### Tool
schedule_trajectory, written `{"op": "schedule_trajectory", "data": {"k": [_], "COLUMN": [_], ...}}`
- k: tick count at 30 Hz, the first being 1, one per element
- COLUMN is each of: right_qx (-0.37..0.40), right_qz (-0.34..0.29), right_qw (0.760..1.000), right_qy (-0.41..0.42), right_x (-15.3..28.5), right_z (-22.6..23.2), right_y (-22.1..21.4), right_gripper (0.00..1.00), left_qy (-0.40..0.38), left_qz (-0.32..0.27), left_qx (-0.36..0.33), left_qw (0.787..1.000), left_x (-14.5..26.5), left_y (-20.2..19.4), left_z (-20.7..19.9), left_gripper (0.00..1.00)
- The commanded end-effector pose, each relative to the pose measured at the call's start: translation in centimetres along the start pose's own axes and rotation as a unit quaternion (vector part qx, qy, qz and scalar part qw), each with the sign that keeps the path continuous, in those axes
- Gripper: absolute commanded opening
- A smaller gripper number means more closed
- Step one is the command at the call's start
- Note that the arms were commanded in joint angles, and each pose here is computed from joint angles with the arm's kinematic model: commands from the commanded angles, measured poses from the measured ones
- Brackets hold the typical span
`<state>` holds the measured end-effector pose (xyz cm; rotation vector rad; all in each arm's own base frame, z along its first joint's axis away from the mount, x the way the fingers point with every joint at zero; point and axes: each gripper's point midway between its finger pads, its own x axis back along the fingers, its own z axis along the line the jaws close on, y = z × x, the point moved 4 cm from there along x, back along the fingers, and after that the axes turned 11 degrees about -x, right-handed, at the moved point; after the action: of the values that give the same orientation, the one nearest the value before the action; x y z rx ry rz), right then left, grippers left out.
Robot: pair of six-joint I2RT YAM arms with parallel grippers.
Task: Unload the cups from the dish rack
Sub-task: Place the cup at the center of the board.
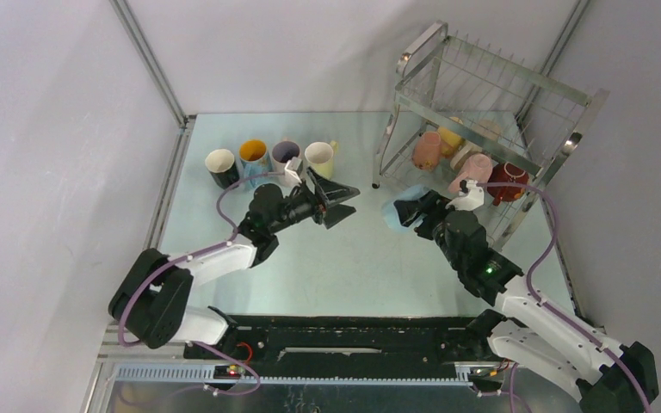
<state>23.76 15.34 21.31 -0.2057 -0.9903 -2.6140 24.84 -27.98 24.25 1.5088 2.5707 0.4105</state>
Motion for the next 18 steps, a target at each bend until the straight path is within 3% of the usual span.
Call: {"op": "schedule_trajectory", "data": {"k": [1,8,18], "right_qx": [-0.081,-0.111,-0.135], "right_qz": [-0.029,-0.017,-0.006], "right_qw": [0.991,0.984,0.977], "right_qy": [0.104,0.139,0.166], "right_x": [1.1,1.6,2.0], "right_z": [5.4,6.8,7.9], "right_y": [2.5,2.6,2.7], "right_gripper": [0.15,0.14,0.14], "left_qy": [-0.059,-0.103,-0.109], "left_qz": [0.008,0.017,0.031], "left_qx": [0.007,0.048,0.065], "left_qw": [0.998,0.993,0.991], "left_x": [0.1,0.0,-0.2], "left_y": [-0.5,-0.9,-1.8], "left_z": [-1.8,-2.7,-2.5], "left_gripper": [0.87,0.73,0.67]}}
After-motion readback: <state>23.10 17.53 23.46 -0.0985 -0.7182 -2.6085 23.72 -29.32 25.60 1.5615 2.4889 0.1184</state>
